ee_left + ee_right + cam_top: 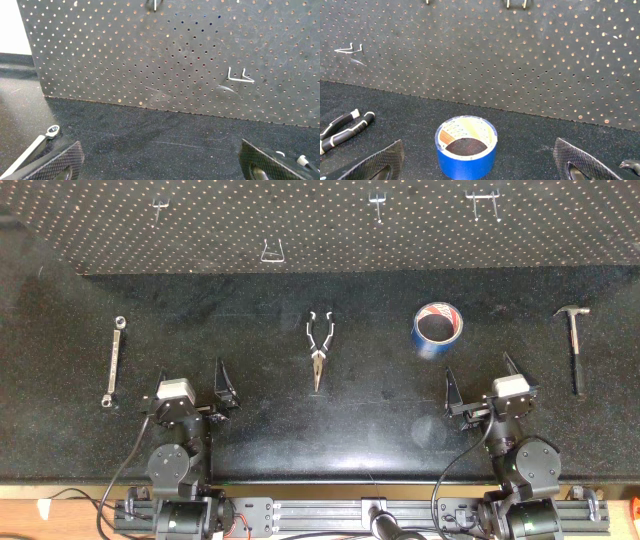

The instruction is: Place Tools Onto Pegboard

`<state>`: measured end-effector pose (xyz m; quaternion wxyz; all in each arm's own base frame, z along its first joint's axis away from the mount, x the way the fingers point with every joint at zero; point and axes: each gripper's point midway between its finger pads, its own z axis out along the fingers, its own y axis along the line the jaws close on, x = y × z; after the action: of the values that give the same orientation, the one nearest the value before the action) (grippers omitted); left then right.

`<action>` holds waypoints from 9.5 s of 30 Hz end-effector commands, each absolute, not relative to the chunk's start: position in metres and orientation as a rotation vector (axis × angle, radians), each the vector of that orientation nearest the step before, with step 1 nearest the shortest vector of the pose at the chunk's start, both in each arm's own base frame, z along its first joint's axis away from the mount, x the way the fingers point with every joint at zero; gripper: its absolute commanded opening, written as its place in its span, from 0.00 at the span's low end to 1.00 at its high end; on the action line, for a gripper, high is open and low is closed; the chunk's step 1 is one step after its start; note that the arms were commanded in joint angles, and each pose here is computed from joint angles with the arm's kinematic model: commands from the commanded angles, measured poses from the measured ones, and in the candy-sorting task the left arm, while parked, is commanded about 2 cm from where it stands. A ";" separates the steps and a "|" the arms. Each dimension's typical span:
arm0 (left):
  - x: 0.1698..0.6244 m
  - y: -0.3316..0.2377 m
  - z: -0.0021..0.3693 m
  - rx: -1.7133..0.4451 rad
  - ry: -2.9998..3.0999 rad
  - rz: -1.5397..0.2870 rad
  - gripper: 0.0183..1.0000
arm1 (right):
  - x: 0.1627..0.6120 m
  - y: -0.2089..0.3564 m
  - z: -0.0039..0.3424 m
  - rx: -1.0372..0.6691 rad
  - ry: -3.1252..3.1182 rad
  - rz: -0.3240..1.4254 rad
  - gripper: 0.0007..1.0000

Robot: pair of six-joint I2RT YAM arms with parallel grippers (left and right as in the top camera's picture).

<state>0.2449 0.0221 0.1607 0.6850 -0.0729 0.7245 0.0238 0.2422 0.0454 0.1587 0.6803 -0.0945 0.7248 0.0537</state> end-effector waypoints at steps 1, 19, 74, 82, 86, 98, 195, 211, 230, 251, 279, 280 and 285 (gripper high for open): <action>0.245 0.023 0.158 -0.146 1.634 0.051 1.00 | 0.243 0.041 0.158 -0.207 1.626 0.093 0.98; 0.245 0.021 0.158 -0.136 1.635 0.040 1.00 | 0.243 0.041 0.158 -0.207 1.626 0.093 0.98; 0.308 0.234 0.010 -0.016 3.041 -0.086 0.01 | 0.243 0.041 0.158 -0.207 1.626 0.093 0.98; 0.319 0.235 0.194 -0.260 2.573 0.280 0.01 | 0.243 0.041 0.158 -0.207 1.626 0.093 0.97; 0.296 0.153 0.228 -0.064 2.455 0.295 0.01 | 0.243 0.041 0.158 -0.207 1.626 0.093 0.98; 0.367 0.059 0.240 -0.062 2.184 0.119 0.01 | 0.243 0.041 0.158 -0.207 1.626 0.093 0.98; 0.367 -0.179 0.038 -0.082 2.964 -0.023 1.00 | 0.243 0.041 0.158 -0.207 1.626 0.093 0.98; 0.375 -0.181 0.027 -0.080 2.968 -0.079 1.00 | 0.243 0.041 0.158 -0.207 1.626 0.093 0.98; 0.372 -0.180 0.013 -0.078 2.999 -0.056 1.00 | 0.243 0.041 0.158 -0.207 1.626 0.093 0.98; 0.372 -0.180 0.013 -0.078 3.000 -0.056 0.60 | 0.243 0.041 0.158 -0.207 1.626 0.093 0.98; 0.362 -0.054 0.313 -0.174 2.065 0.111 0.01 | 0.243 0.041 0.158 -0.207 1.626 0.093 0.98; 0.386 -0.064 0.313 -0.156 2.023 0.101 0.01 | 0.243 0.041 0.158 -0.207 1.626 0.093 0.98; 0.432 -0.081 0.334 -0.147 1.854 0.058 0.01 | 0.243 0.041 0.158 -0.207 1.626 0.093 0.98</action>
<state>0.4255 -0.0833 0.3200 0.5786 -0.0595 0.8133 0.0166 0.2426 0.0421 0.1594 0.6816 -0.0881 0.7249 0.0467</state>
